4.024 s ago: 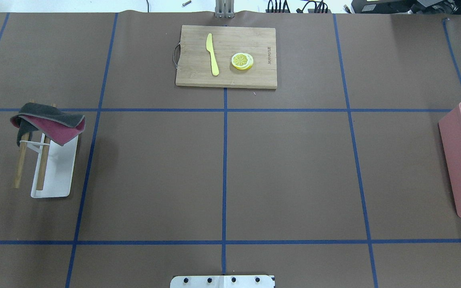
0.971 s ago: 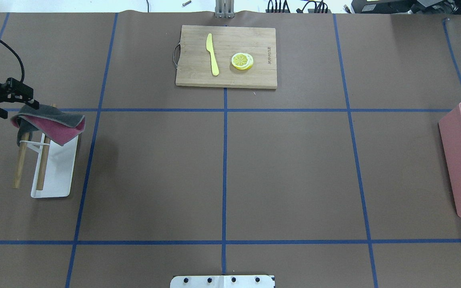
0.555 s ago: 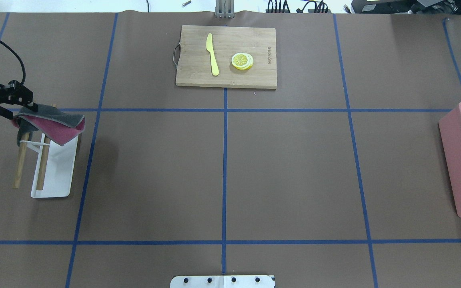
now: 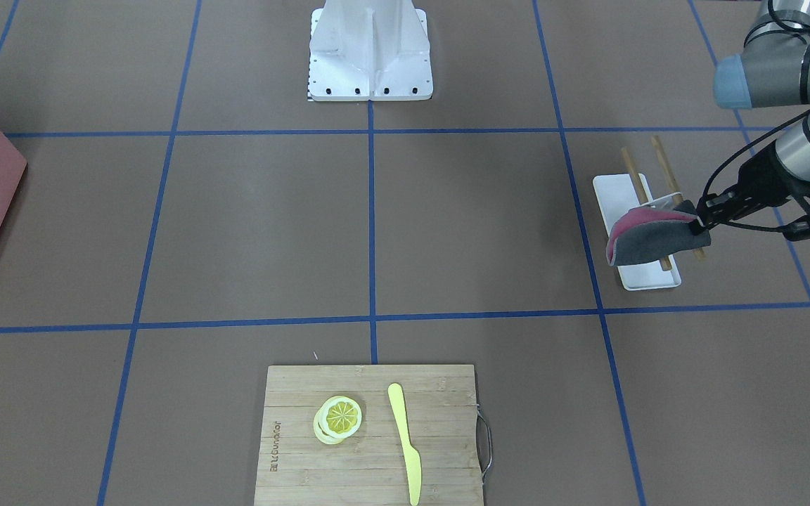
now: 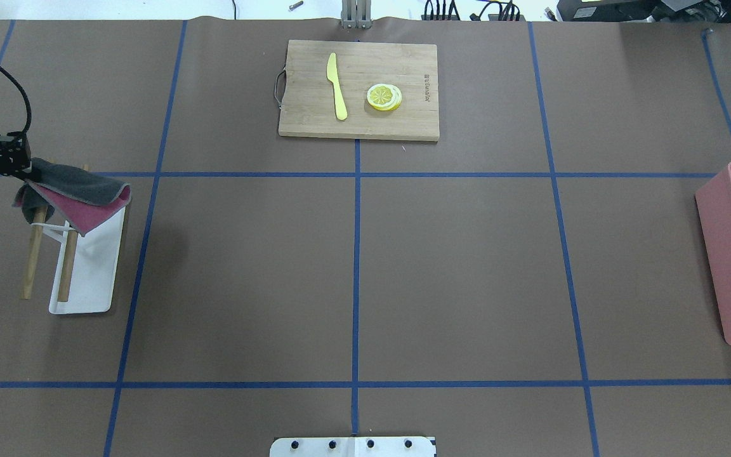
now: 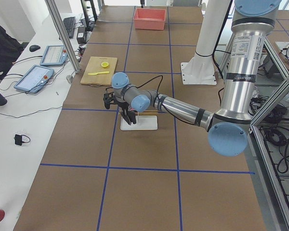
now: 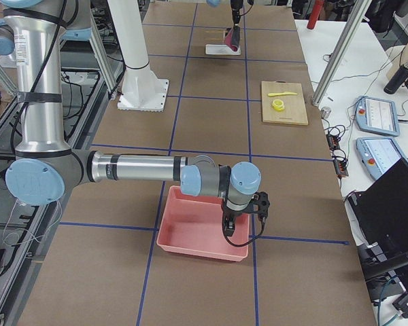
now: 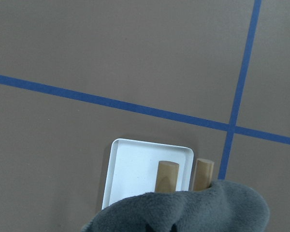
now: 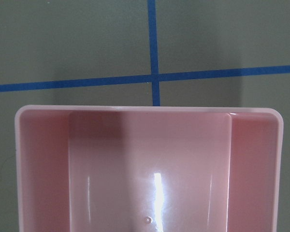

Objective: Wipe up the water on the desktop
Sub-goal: 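Lift the cloth off the rack with the left gripper while the right arm approaches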

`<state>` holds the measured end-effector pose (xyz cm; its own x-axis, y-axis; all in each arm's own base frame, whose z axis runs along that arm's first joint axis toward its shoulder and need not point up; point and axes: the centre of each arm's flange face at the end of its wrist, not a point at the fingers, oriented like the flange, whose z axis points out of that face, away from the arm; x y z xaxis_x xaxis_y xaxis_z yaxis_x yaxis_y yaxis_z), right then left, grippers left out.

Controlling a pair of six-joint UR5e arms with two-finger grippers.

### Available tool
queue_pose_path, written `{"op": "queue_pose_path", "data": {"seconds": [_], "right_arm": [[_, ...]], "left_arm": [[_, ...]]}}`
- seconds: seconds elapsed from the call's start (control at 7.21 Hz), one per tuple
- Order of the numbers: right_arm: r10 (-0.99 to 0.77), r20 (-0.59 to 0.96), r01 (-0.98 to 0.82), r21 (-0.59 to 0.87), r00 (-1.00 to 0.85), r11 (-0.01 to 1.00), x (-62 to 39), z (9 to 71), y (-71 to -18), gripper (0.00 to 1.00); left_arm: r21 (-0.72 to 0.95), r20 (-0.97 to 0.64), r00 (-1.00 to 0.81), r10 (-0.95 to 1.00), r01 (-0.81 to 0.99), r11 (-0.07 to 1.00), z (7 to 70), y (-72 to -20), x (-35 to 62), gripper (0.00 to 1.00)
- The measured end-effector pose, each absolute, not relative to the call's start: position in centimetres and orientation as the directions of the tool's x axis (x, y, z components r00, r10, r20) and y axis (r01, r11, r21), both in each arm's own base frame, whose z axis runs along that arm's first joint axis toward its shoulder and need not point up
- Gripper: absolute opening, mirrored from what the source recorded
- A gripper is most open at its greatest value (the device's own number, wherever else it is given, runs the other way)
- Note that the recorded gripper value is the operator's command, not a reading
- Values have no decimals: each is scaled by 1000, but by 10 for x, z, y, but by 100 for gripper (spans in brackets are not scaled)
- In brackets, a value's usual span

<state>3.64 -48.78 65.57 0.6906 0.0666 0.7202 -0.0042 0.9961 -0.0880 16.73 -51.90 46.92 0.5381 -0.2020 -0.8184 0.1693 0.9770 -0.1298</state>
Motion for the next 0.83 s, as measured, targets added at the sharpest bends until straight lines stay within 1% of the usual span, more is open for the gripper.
{"op": "queue_pose_path", "data": {"seconds": [0.28, 0.42, 0.56, 0.83], "right_arm": [[56, 725, -1, -77, 687, 997, 36, 651, -489, 100], [47, 729, 2, -66, 683, 998, 35, 646, -490, 100], [25, 738, 5, -38, 675, 999, 33, 633, -497, 100], [-70, 766, 32, 64, 639, 997, 16, 584, -526, 100]], "left_arm": [[-133, -835, 501, -229, 220, 966, 455, -523, 129, 0], [-168, -847, 462, -261, 233, 958, 443, -527, 107, 0], [-216, -855, 420, -304, 245, 945, 424, -535, 89, 0], [-329, -842, 340, -419, 293, 898, 367, -555, 81, 0]]}}
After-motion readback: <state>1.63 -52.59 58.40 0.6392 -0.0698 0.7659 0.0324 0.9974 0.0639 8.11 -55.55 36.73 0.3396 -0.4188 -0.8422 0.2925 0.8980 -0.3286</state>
